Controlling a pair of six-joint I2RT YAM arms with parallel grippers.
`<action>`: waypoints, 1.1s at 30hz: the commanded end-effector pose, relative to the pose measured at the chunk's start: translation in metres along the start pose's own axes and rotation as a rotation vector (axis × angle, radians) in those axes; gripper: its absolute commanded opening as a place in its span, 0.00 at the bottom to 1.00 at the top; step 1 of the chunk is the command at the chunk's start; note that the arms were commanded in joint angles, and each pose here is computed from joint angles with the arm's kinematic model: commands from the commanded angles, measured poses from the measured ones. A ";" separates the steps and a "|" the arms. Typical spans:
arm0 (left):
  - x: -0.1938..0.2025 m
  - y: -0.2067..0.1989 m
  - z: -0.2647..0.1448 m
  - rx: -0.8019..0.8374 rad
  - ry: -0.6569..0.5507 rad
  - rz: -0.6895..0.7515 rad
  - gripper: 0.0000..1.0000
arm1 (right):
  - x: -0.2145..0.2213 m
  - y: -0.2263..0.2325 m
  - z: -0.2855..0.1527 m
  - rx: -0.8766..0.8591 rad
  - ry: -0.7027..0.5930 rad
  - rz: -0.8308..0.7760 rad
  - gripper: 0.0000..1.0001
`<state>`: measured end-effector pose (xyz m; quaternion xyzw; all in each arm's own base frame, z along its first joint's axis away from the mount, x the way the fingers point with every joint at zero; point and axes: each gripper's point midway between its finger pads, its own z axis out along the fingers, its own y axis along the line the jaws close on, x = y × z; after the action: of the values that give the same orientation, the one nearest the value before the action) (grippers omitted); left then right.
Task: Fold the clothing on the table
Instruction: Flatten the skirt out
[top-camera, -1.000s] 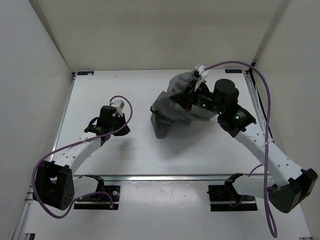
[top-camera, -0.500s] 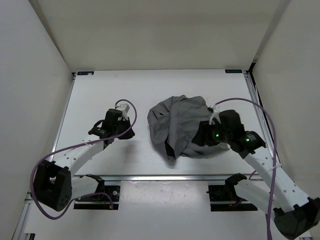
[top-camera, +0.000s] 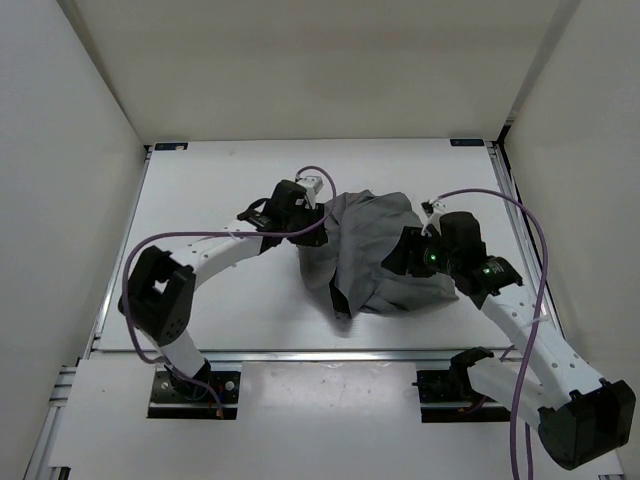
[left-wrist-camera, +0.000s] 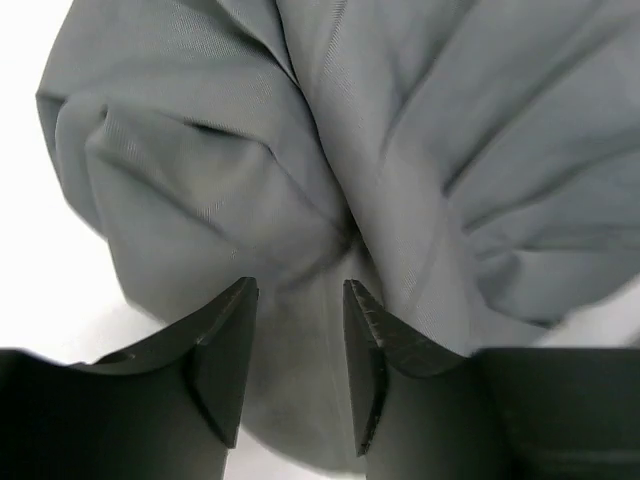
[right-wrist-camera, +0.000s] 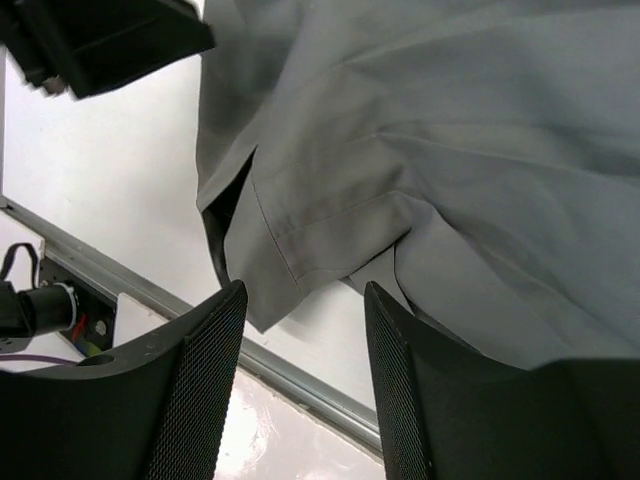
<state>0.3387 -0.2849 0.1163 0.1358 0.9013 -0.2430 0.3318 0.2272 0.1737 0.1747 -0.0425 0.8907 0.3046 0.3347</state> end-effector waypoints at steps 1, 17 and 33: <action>-0.016 -0.002 0.010 -0.052 -0.013 0.066 0.53 | 0.009 0.004 0.001 -0.051 -0.013 0.052 0.56; -0.032 0.021 0.023 -0.374 -0.089 0.137 0.59 | 0.037 0.000 0.005 -0.071 0.052 0.086 0.55; -0.030 0.033 0.030 -0.366 -0.109 0.094 0.64 | 0.040 0.007 0.010 -0.106 0.073 0.093 0.55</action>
<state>0.3770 -0.2655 0.0918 0.1052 0.9143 -0.0577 0.3869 0.1984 0.1828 0.1393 -0.0220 0.8959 0.3452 0.2789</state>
